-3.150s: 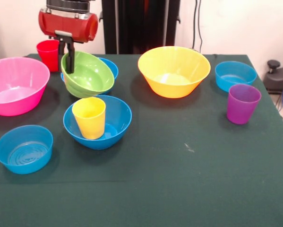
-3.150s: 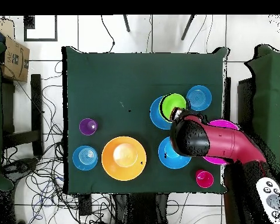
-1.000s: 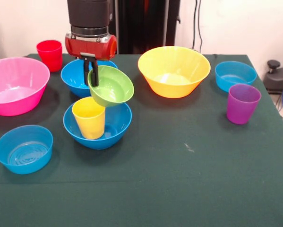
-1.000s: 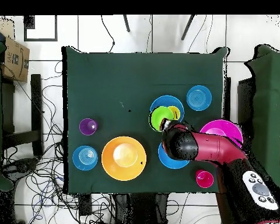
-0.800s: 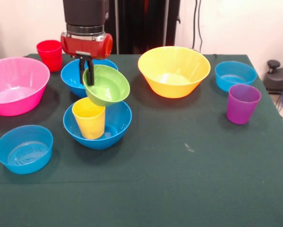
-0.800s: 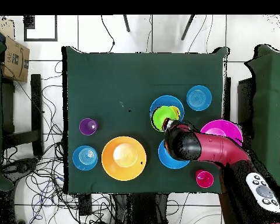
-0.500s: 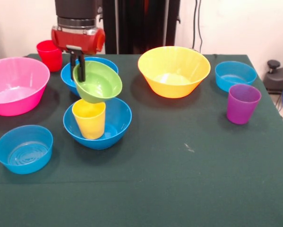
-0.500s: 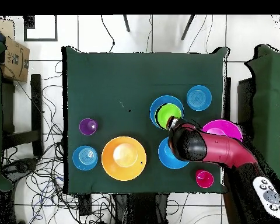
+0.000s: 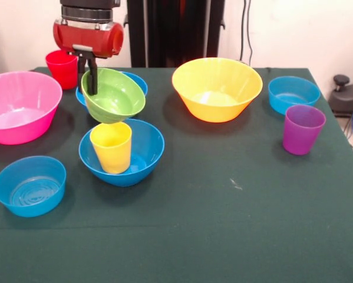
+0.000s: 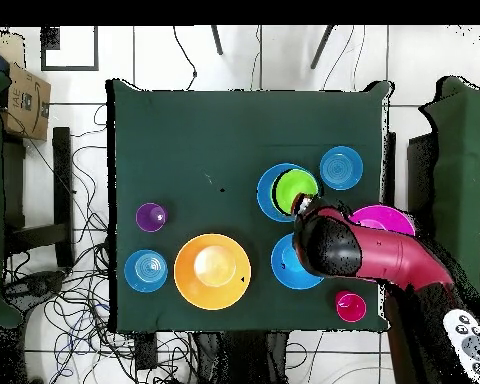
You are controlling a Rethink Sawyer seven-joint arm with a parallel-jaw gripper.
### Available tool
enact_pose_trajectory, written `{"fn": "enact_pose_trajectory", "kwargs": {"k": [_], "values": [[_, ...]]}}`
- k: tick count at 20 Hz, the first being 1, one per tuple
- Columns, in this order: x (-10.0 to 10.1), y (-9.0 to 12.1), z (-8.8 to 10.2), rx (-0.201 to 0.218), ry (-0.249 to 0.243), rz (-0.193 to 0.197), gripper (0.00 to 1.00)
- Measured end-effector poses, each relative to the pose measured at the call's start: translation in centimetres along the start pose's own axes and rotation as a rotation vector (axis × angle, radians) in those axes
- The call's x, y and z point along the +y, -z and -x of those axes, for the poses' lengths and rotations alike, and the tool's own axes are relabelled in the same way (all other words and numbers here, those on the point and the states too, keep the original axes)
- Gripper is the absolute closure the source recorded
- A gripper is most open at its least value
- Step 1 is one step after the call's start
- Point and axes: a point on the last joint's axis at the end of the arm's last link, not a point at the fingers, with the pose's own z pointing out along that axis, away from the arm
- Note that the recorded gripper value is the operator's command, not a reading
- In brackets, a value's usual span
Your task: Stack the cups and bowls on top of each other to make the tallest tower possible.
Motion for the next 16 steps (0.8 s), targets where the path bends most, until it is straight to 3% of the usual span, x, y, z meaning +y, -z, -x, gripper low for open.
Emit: {"fn": "enact_pose_trajectory", "kwargs": {"k": [10, 16], "values": [[0.3, -0.3, -0.3, 0.008, 0.002, 0.006, 1.00], [0.5, -1.5, -1.3, 0.035, -0.002, 0.016, 1.00]]}}
